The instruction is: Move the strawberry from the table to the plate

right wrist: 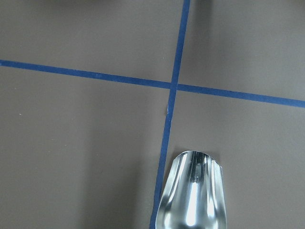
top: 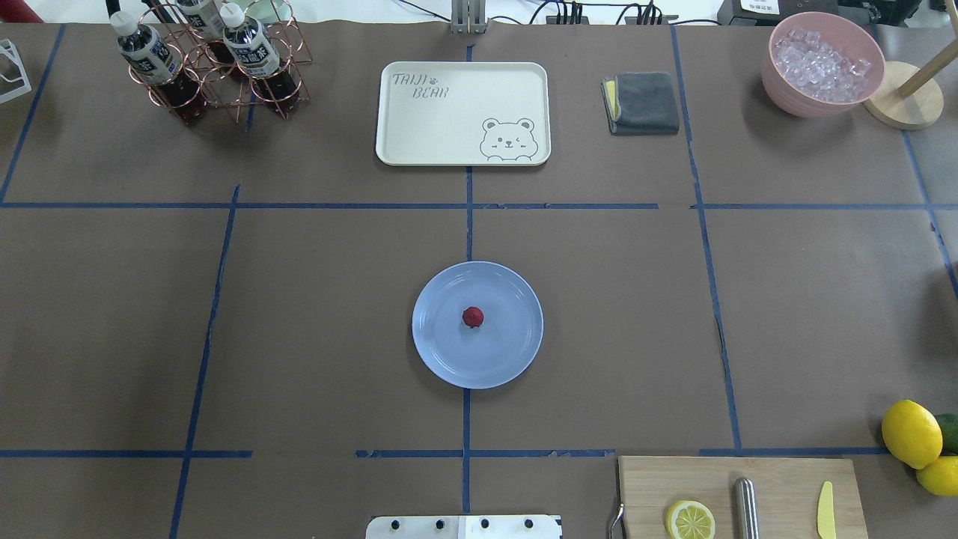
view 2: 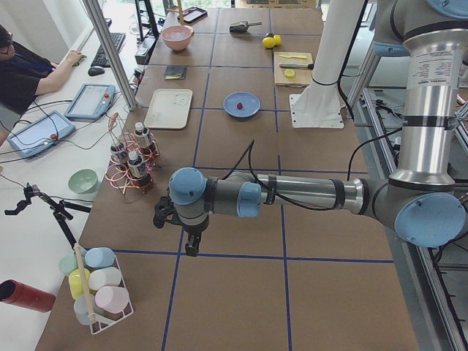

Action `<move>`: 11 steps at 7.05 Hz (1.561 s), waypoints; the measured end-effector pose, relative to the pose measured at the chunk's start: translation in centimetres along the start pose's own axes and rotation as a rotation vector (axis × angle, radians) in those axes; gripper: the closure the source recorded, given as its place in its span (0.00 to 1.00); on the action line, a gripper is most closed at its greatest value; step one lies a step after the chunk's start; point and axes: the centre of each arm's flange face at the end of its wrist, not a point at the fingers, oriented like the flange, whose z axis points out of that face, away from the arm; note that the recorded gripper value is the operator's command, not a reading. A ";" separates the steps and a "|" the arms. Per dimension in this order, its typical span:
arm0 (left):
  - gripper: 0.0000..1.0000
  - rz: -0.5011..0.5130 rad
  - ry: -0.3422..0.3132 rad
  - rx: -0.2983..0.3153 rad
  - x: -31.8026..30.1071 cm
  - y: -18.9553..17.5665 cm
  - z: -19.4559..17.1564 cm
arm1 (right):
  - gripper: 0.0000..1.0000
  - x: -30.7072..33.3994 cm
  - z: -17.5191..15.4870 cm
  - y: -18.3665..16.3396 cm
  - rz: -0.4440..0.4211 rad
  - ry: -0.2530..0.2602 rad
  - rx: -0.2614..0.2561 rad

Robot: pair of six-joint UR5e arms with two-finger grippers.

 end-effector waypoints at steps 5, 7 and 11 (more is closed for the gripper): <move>0.00 -0.104 0.000 -0.004 -0.3 0.1 0.3 | 0.00 0.3 -0.5 0.1 0.007 0.001 0.010; 0.00 -0.113 0.000 -0.003 -0.2 0.1 0.2 | 0.00 0.3 -0.5 0.1 0.009 0.002 0.011; 0.00 -0.103 -0.002 0.002 -0.1 0.2 0.1 | 0.00 0.2 -0.7 0.0 0.015 0.002 0.014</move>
